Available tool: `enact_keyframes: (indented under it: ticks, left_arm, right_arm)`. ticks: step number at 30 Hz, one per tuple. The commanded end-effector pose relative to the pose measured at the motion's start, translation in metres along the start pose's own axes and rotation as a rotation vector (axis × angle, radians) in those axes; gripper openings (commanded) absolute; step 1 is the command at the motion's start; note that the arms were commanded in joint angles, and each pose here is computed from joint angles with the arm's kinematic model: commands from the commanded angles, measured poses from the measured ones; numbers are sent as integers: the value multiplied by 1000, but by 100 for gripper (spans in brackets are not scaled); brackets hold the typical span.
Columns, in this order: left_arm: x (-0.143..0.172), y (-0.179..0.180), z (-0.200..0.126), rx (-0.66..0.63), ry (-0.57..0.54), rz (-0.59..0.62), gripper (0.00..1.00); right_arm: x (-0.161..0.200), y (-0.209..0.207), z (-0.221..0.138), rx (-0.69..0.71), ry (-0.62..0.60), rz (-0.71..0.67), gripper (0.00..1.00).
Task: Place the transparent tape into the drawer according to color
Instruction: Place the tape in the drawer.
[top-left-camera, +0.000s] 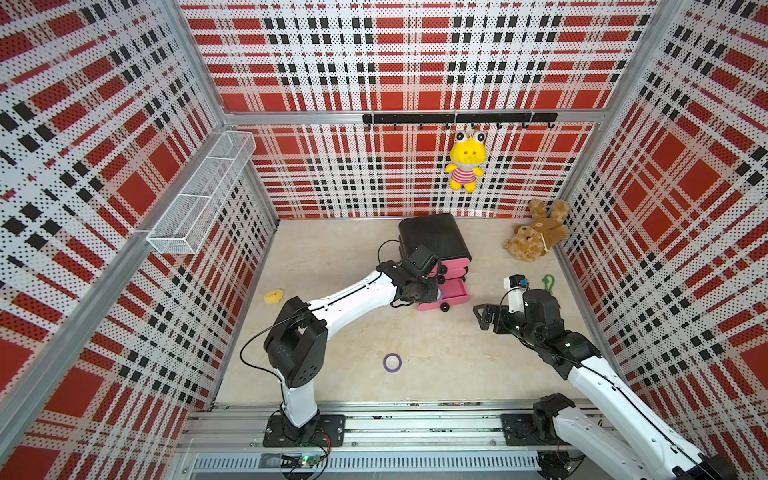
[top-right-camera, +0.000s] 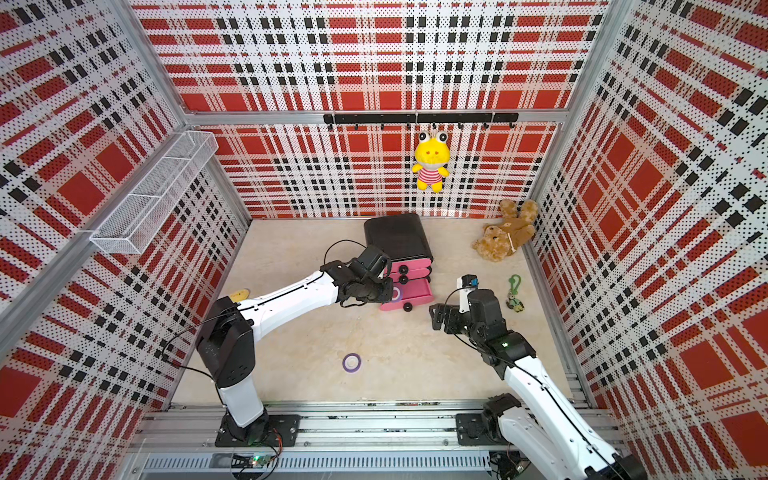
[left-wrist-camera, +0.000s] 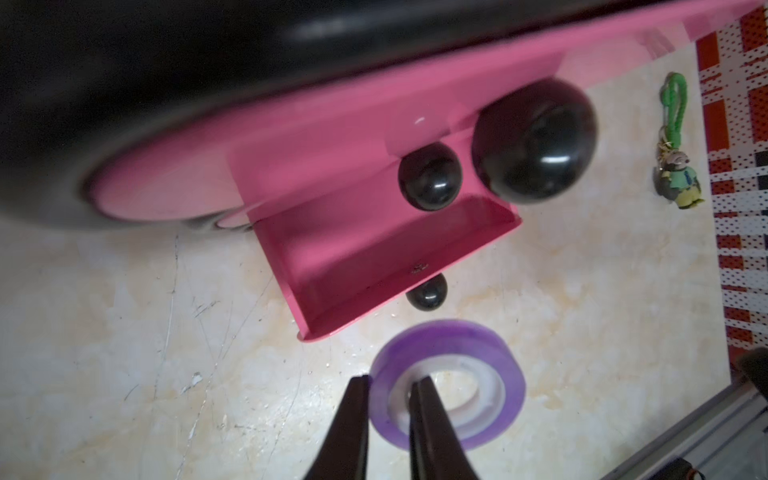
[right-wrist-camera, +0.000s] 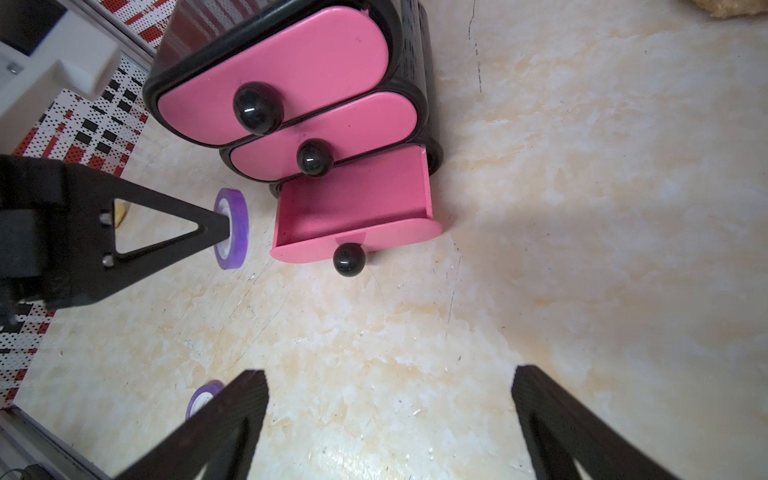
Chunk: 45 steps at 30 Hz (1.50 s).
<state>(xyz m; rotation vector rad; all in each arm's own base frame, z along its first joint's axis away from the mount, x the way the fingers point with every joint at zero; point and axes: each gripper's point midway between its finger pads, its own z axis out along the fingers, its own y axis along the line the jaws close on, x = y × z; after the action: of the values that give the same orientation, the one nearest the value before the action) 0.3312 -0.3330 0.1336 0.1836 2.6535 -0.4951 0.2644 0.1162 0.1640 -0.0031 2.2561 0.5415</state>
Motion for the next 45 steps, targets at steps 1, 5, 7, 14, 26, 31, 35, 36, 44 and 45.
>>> enact_keyframes:
  ticks: [1, 5, 7, 14, 26, 31, 35, 36, 44, 45]
  left_arm:
    - [-10, -1, 5, -64, -70, 11, 0]
    - [-14, -1, 10, -104, -100, 24, 0]
    - [-16, -3, 13, -115, -111, 32, 0]
    - [-18, 3, 25, -175, -141, 51, 0]
    - [-24, 0, 28, -231, -197, 88, 0]
    - [-17, 7, 36, -261, -186, 94, 17]
    - [-15, 9, 37, -277, -191, 96, 36]
    - [-16, 10, 38, -280, -192, 96, 40]
    - [-19, 3, 30, -267, -211, 99, 55]
    - [-20, -1, 27, -257, -217, 101, 55]
  right_arm:
    - [2, -6, -2, 15, -6, 11, 100]
    - [1, -6, -3, 16, -9, 11, 100]
    - [1, -7, -3, 17, -10, 10, 100]
    - [2, -7, -4, 15, -11, 14, 100]
    - [2, -8, -5, 17, -13, 16, 100]
    - [3, -8, -4, 16, -11, 18, 100]
    - [1, -6, -6, 10, -15, 16, 100]
    - [2, -6, -6, 9, -14, 16, 100]
    - [2, -6, -6, 4, -11, 16, 100]
    - [3, -6, -5, 3, -9, 17, 100]
